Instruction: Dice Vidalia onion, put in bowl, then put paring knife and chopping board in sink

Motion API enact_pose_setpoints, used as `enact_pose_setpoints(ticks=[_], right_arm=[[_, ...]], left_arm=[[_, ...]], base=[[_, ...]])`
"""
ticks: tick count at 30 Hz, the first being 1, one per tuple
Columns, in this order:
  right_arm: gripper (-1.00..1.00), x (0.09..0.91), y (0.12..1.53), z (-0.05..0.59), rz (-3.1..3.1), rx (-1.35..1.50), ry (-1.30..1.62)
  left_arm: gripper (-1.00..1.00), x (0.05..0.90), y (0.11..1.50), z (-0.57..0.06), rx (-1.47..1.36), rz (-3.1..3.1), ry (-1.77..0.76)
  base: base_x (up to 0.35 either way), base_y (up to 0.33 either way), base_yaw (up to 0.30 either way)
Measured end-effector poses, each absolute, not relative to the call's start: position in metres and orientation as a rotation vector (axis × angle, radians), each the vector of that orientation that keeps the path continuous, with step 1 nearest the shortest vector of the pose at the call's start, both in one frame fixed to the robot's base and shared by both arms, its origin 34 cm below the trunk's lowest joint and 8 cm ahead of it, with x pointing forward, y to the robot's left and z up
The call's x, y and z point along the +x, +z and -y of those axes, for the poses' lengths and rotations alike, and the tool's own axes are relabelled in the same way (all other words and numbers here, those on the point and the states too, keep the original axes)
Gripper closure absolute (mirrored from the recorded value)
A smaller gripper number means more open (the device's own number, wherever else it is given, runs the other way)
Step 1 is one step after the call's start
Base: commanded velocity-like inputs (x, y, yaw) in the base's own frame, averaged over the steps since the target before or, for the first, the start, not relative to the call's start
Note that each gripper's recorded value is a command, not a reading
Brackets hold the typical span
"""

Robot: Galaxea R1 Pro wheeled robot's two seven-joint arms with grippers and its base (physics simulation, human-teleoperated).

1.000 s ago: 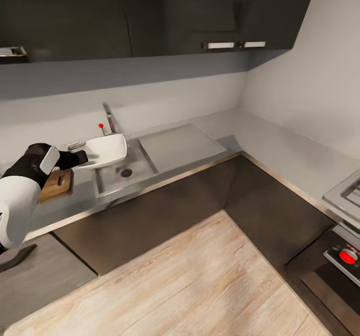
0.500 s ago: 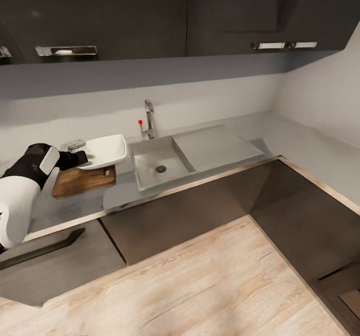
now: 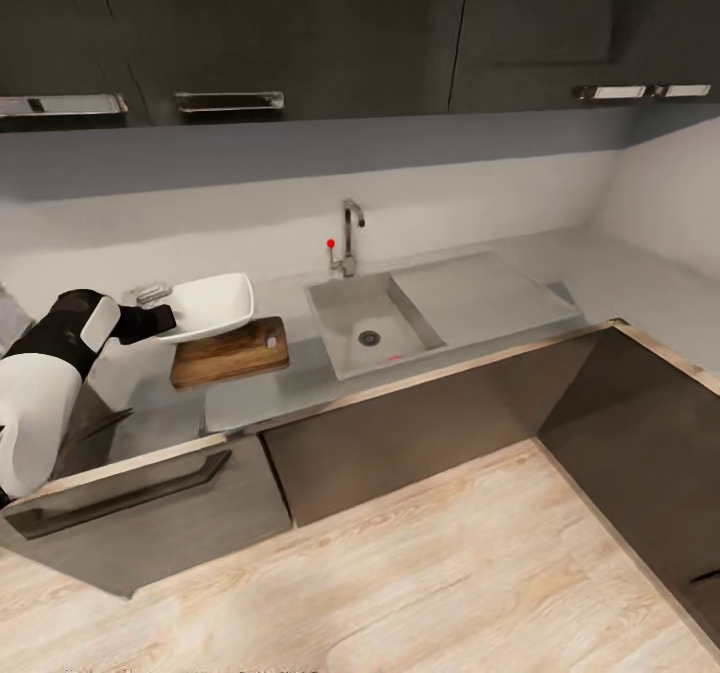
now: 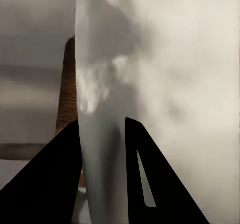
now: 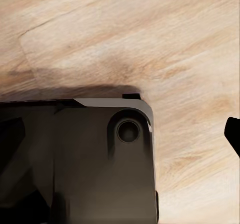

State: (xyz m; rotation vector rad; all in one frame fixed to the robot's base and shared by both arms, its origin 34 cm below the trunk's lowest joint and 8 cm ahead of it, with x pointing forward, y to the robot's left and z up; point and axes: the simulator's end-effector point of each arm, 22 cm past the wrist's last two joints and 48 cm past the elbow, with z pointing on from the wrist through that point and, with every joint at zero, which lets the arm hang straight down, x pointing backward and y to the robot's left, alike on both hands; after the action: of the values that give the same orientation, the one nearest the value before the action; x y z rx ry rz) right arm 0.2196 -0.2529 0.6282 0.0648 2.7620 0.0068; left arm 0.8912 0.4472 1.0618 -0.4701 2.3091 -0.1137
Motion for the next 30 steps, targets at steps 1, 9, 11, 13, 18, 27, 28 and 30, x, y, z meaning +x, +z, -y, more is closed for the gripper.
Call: enact_pose_setpoints(ticks=[1, 9, 11, 13, 18, 27, 28, 30], right_arm=[[-1.00, 0.220, 0.628, 0.253, -2.762, 0.065, 0.007], [-1.00, 0.220, 0.628, 0.253, -2.762, 0.065, 0.006], [-1.00, 0.220, 0.628, 0.253, -2.762, 0.065, 0.007], [-1.00, 0.220, 0.628, 0.253, -2.762, 0.065, 0.007], [-1.00, 0.220, 0.628, 0.254, -2.762, 0.064, 0.005], [-1.00, 0.220, 0.628, 0.253, -2.762, 0.064, 0.006], [-1.00, 0.220, 0.628, 0.254, -2.762, 0.064, 0.006], [-1.00, 0.220, 0.628, 0.253, -2.762, 0.065, 0.006]], left_arm=[[1.00, 0.891, 1.062, -0.447, -0.470, -2.310, -0.113], [1.00, 0.891, 1.060, -0.447, -0.471, -2.313, -0.115], [1.00, 0.890, 1.059, -0.447, -0.472, -2.314, -0.116], [1.00, 0.890, 1.059, -0.447, -0.472, -2.315, -0.116], [1.00, 0.888, 1.052, -0.445, -0.473, -2.331, -0.115], [1.00, 0.885, 1.047, -0.446, -0.480, -2.343, -0.116], [1.00, 0.885, 1.047, -0.446, -0.480, -2.343, -0.116], [1.00, 0.884, 1.046, -0.446, -0.481, -2.346, -0.116]], base=[[0.000, 0.307, 0.117], [-0.082, 0.304, 0.015], [-0.114, 0.301, 0.081], [-0.116, 0.300, 0.145], [-0.117, 0.300, 0.106], [-0.117, 0.300, 0.019], [-0.117, 0.300, 0.126], [-0.117, 0.300, 0.189]])
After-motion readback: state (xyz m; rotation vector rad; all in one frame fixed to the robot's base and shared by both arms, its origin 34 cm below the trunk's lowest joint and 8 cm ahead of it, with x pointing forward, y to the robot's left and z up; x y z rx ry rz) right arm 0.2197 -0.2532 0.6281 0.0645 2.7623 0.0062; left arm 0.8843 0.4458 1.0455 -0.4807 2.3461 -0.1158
